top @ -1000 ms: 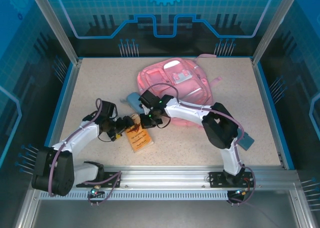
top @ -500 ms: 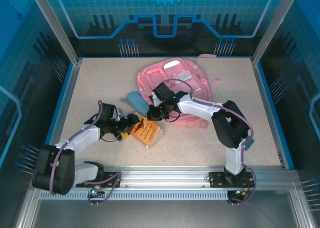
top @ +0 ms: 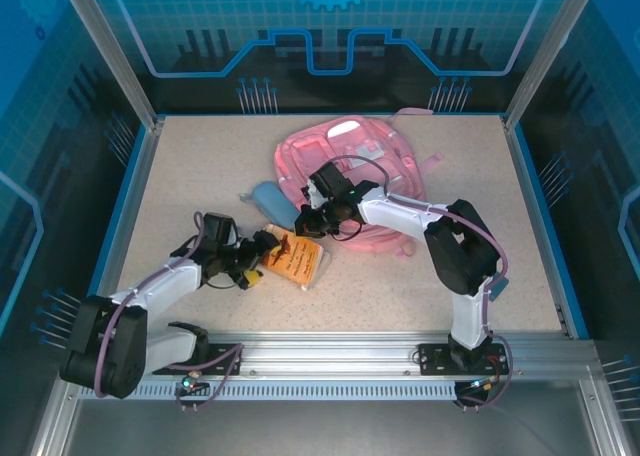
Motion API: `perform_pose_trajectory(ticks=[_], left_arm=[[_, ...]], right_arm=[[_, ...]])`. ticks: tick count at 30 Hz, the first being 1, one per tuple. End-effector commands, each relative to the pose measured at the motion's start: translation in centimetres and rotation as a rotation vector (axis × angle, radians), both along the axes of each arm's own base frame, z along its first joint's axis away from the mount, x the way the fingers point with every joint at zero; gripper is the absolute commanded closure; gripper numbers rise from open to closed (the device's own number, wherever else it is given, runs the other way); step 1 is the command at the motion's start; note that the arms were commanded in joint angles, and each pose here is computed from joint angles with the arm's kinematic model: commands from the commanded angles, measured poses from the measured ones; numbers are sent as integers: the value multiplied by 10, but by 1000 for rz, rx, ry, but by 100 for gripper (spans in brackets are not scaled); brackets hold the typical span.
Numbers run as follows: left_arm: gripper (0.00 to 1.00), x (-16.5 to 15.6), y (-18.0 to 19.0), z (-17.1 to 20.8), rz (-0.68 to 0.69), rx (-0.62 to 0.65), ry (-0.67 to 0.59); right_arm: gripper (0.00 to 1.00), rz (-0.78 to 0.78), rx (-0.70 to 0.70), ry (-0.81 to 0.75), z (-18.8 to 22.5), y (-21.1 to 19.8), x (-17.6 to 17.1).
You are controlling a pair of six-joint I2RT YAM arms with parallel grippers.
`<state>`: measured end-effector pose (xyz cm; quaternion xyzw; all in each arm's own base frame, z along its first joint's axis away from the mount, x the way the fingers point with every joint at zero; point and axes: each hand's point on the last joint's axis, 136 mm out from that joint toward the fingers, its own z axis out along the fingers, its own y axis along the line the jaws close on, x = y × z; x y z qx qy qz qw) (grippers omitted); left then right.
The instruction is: Pack books, pencil case, and school supplies into a backpack
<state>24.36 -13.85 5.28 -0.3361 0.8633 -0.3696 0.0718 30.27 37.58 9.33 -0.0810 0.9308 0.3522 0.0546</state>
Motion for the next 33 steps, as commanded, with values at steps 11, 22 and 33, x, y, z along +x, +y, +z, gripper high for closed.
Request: perform_pose_trajectory(ticks=[11,22,33], left_arm=[[7,22,-29,9,43,-120,-89],[15,32,-27,39,65,-154,-261],[35,33,-13,60,137,-139,-362]], right_arm=[[100,-40,65,-35,23,-1,15],[100,-63,13,-29,10,-12,14],[100,-55,-42,-3,-8,-20,7]])
